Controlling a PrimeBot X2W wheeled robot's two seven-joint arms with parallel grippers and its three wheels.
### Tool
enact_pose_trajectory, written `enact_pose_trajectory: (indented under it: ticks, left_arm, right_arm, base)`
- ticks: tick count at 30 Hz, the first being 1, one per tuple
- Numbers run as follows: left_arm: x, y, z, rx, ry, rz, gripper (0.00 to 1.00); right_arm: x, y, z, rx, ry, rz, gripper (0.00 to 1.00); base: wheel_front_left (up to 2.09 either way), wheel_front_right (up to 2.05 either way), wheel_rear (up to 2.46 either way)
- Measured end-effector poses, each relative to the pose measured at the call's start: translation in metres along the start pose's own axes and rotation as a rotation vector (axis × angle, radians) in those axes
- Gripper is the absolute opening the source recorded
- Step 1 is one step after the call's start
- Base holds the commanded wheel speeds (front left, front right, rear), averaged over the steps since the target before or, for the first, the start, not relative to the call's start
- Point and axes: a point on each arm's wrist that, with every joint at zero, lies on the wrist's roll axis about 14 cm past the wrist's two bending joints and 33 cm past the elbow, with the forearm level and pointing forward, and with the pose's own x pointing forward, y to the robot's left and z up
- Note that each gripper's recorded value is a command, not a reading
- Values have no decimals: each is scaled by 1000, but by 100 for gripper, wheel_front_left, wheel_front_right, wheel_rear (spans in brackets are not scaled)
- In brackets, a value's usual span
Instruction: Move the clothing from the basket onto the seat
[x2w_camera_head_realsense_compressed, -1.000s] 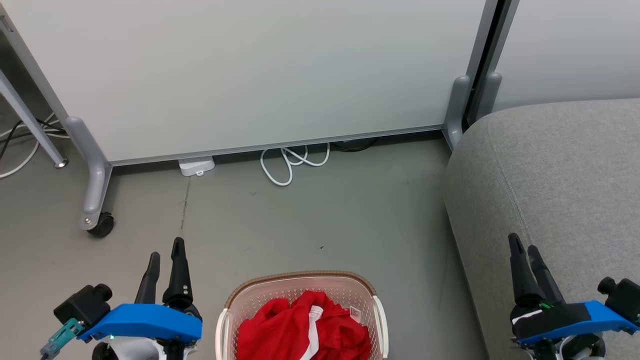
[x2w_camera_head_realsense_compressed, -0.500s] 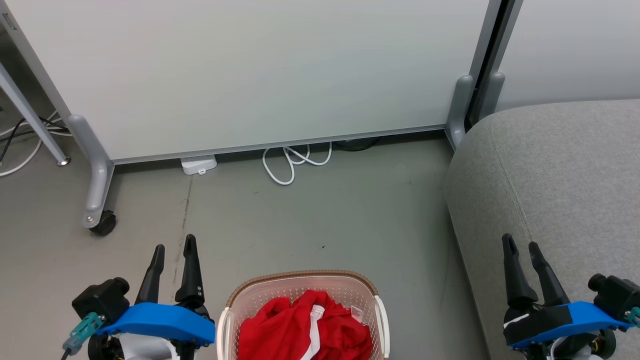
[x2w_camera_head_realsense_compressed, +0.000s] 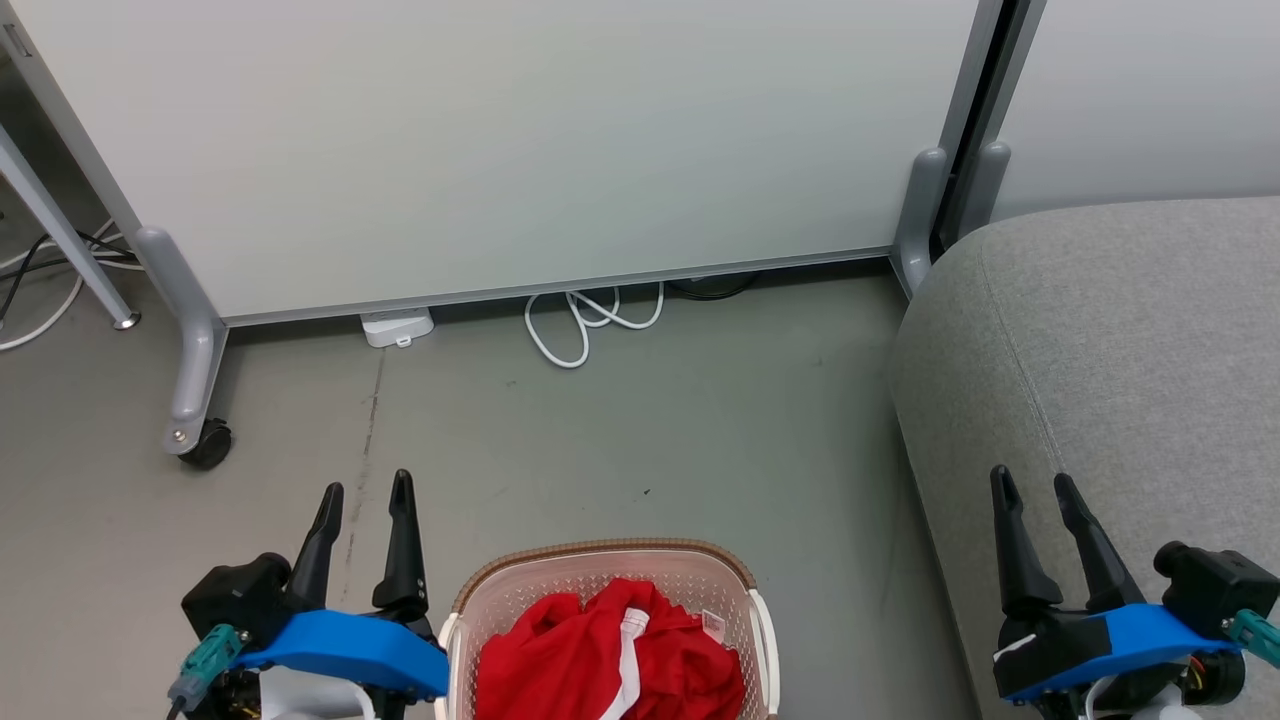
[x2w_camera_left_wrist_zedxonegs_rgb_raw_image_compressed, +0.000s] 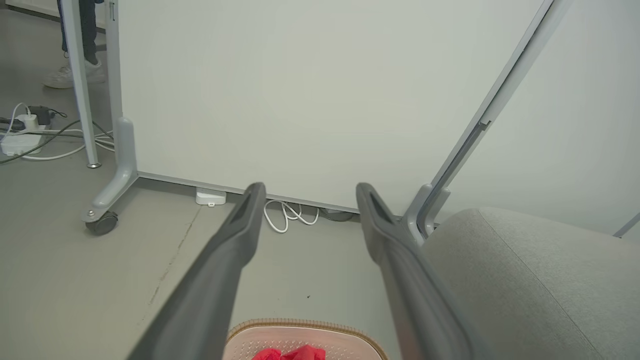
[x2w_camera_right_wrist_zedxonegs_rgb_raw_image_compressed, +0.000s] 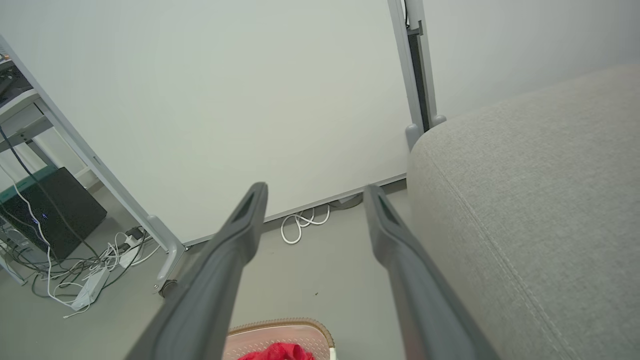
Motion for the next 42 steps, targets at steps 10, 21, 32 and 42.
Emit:
enact_pose_trajectory:
  ticks: [10,21,32,42]
  left_arm:
    - [1,-6,0,76,-13,-27,100]
    - [1,-10,0,143,-30,-40,100]
    - [3,-14,-1,209,-40,-65,100]
    - [2,-19,-1,275,-55,-84,100]
  right_arm:
    - [0,5,3,-99,-16,24,100]
    - [0,8,5,-189,-29,43,100]
    - [0,10,5,-281,-37,59,100]
    - [0,13,6,-359,-51,79,100]
  base:
    - [0,0,0]
    - [0,0,0]
    - [0,0,0]
    - [0,0,0]
